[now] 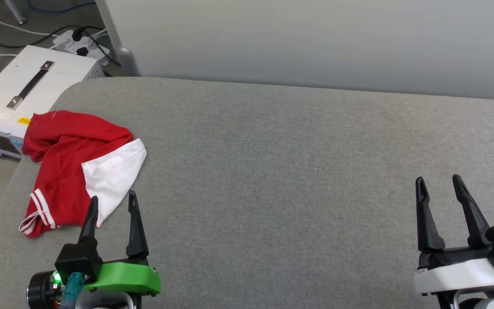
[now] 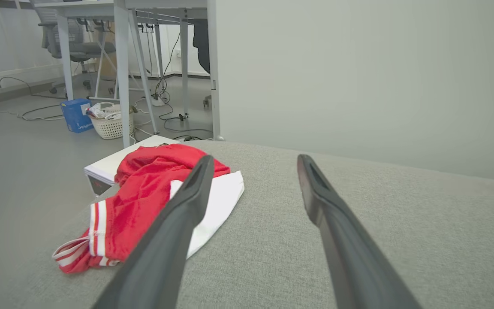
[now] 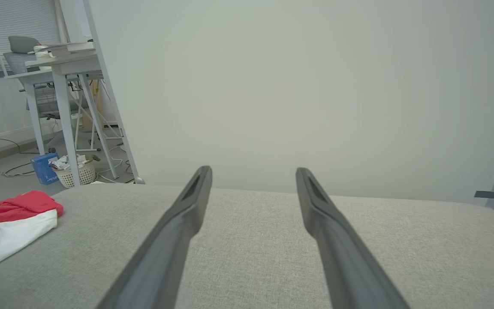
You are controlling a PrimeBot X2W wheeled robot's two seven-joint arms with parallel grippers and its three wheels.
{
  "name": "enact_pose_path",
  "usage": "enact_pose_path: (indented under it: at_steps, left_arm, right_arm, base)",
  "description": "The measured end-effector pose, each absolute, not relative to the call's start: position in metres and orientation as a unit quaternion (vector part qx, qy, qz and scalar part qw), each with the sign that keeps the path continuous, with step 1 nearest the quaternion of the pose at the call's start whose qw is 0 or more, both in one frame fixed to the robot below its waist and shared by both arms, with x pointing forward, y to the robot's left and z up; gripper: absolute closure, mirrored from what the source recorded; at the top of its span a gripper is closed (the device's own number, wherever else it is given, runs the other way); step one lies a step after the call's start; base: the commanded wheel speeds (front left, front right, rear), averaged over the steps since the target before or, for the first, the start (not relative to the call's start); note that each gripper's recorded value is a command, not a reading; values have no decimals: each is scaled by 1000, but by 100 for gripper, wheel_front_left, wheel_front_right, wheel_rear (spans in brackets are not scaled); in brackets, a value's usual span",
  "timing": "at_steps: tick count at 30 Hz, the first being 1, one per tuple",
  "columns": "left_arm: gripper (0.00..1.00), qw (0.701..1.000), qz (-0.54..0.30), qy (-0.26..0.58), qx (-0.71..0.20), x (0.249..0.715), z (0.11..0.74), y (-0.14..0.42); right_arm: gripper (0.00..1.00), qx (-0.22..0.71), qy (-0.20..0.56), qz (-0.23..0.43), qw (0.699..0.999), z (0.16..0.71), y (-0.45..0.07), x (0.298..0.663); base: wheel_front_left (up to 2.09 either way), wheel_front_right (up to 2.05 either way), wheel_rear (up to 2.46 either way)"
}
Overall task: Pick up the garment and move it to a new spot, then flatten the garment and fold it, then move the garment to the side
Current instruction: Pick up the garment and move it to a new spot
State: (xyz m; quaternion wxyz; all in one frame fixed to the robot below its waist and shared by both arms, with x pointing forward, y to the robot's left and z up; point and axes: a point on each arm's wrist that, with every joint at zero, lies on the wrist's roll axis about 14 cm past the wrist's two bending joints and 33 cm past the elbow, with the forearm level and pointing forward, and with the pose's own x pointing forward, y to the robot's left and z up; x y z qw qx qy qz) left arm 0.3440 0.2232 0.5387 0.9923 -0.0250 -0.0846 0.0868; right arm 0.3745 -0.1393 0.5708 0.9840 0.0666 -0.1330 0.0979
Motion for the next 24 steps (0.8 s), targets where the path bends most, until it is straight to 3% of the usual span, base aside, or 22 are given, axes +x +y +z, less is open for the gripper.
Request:
enact_pose_path:
  at_steps: [24]
  left_arm:
    - [0, 954, 286, -80, -35, 249, 532, 327]
  right_arm:
    - [0, 109, -105, 272, 950, 554, -12, 407]
  base:
    - [0, 0, 0]
